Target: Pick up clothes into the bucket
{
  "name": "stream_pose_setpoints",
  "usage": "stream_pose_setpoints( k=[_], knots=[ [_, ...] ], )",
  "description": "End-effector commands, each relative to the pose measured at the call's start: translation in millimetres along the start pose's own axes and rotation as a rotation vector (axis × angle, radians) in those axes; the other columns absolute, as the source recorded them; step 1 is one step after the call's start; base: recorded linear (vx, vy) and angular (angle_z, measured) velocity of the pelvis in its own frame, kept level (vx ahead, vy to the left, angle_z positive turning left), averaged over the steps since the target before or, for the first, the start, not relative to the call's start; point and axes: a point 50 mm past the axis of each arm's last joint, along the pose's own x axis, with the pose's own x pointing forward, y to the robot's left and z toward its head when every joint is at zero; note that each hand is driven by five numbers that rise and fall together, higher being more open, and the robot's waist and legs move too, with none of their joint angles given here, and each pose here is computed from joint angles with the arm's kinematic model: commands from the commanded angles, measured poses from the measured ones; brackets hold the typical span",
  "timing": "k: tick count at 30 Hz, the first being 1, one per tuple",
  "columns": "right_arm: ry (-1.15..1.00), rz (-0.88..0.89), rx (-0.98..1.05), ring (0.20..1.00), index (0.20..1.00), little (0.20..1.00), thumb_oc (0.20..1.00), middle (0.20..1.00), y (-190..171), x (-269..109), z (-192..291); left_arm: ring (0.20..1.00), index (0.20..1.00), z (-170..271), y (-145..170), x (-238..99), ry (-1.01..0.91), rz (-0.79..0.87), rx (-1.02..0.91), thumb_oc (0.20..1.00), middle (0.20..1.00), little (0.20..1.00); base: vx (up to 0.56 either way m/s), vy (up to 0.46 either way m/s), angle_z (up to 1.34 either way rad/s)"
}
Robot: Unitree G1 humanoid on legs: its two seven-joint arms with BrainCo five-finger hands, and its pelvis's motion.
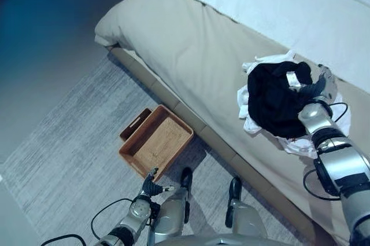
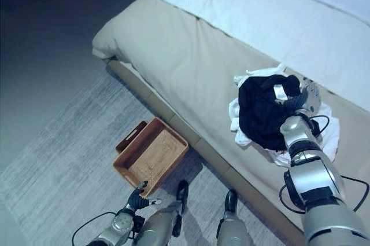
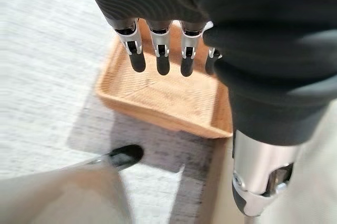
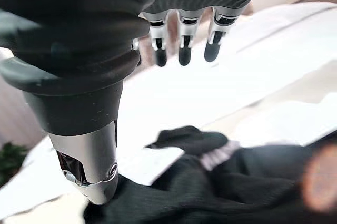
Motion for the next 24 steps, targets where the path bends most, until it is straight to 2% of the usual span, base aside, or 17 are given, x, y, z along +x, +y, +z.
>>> stream_pose_setpoints(
  k=[1,8,12,16,17,18,19,20,24],
  knots=[
    [-0.025,-0.076,-0.009,1.000,1.000,1.000,1.000,1.000,-26,15,12,1.000,1.000,-5,-9,-3,0.021,-0.026,0.024,1.000,1.000,1.000,-0.13,-0.058,0.22],
    [-0.050,-0.064,-0.121,1.000,1.000,1.000,1.000,1.000,-38,22,14,1.000,1.000,0,-9,0,0.011,-0.040,0.040,1.000,1.000,1.000,-0.10,-0.066,0.09],
    [-0.012,-0.094,-0.115,1.000,1.000,1.000,1.000,1.000,-56,30,12,1.000,1.000,24,-8,8,-0.068,-0.044,0.027,1.000,1.000,1.000,-0.13,-0.108,0.13],
    [-0.003,-0.082,-0.134,1.000,1.000,1.000,1.000,1.000,-55,29,10,1.000,1.000,47,-10,12,-0.151,-0.056,0.023,1.000,1.000,1.000,-0.02,-0.084,0.31],
    [-0.006,-0.075,-0.134,0.875,0.875,0.875,0.875,0.875,-54,29,12,1.000,1.000,50,-10,12,-0.166,-0.058,0.029,1.000,1.000,1.000,-0.07,-0.042,0.34],
    [-0.004,-0.064,-0.141,0.617,0.617,0.617,0.617,0.617,-52,29,12,1.000,1.000,53,-10,12,-0.175,-0.059,0.032,1.000,1.000,1.000,-0.05,-0.038,0.17],
    [-0.004,-0.051,-0.146,0.322,0.322,0.322,0.322,0.322,-50,29,13,1.000,1.000,53,-10,13,-0.177,-0.059,0.037,1.000,1.000,1.000,-0.04,-0.044,0.07],
    [-0.008,-0.047,-0.132,0.200,0.200,0.200,0.200,0.200,-49,29,18,1.000,1.000,54,-9,13,-0.179,-0.057,0.039,1.000,1.000,1.000,-0.03,-0.038,0.06],
    [-0.006,-0.050,-0.061,0.200,0.200,0.200,0.200,0.200,-49,30,26,1.000,1.000,52,-8,13,-0.168,-0.048,0.040,1.000,1.000,1.000,-0.01,-0.017,0.01]
  ],
)
